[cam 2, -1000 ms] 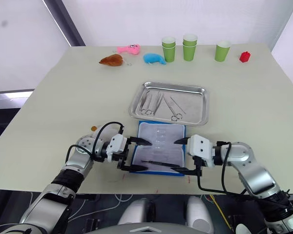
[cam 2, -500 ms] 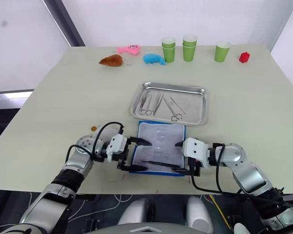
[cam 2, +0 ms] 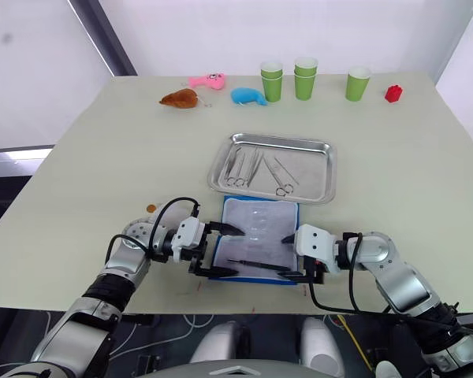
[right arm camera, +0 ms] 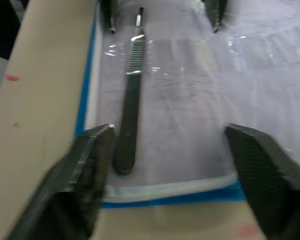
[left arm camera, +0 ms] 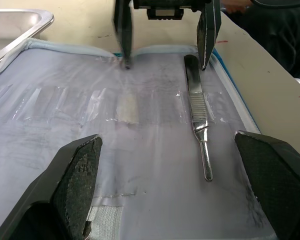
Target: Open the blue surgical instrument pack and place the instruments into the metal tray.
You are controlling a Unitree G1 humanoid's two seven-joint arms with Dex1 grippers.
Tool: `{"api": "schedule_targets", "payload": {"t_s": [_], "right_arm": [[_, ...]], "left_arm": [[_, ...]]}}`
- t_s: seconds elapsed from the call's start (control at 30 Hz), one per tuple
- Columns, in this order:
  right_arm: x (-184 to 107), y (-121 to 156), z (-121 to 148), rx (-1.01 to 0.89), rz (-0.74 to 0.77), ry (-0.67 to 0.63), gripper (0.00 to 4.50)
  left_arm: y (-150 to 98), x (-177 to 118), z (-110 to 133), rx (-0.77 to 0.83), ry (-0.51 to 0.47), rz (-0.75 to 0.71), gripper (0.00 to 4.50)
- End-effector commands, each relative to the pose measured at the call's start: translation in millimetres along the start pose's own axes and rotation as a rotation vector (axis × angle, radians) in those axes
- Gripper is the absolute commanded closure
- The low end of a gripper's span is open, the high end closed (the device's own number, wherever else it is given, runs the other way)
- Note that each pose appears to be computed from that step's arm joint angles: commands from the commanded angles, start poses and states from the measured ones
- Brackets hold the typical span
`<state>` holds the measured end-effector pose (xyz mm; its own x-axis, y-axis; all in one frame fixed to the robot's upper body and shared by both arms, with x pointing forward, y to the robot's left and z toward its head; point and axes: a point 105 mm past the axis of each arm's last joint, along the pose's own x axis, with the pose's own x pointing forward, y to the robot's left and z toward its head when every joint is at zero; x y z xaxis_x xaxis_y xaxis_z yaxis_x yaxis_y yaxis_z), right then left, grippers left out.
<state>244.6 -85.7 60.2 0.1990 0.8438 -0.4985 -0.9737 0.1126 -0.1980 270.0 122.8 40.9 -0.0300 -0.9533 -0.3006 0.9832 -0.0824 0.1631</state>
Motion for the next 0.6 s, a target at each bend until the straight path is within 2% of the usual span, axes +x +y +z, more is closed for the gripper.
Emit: {"api": "schedule_targets", "payload": {"t_s": [0.03, 0.07, 0.1, 0.13, 0.17, 0.2, 0.23, 0.6], "right_arm": [[2, 1, -9, 0.028, 0.000, 0.038, 2.39], [2, 1, -9, 0.026, 0.001, 0.038, 2.73], [3, 1, -8, 0.023, 0.001, 0.035, 2.73], [3, 0, -7, 0.020, 0.000, 0.032, 3.45], [3, 0, -5, 0.017, 0.000, 0.030, 3.69], [3, 0, -4, 0.014, 0.000, 0.028, 4.23], [3, 0, -3, 0.011, 0.000, 0.027, 4.47], [0, -6, 15, -0.040, -0.014, 0.019, 4.47]], "left_arm": [[-43, -1, -55, -0.224, 0.166, -0.084, 0.00], [-43, -1, -55, -0.224, 0.166, -0.084, 0.00], [-43, -1, -55, -0.225, 0.166, -0.084, 0.00], [-43, -1, -55, -0.225, 0.166, -0.084, 0.00], [-43, -1, -55, -0.225, 0.166, -0.084, 0.00], [-44, -1, -55, -0.225, 0.165, -0.084, 0.00], [-44, -1, -55, -0.225, 0.165, -0.084, 0.00], [-44, 1, -55, -0.226, 0.160, -0.084, 0.00]]}}
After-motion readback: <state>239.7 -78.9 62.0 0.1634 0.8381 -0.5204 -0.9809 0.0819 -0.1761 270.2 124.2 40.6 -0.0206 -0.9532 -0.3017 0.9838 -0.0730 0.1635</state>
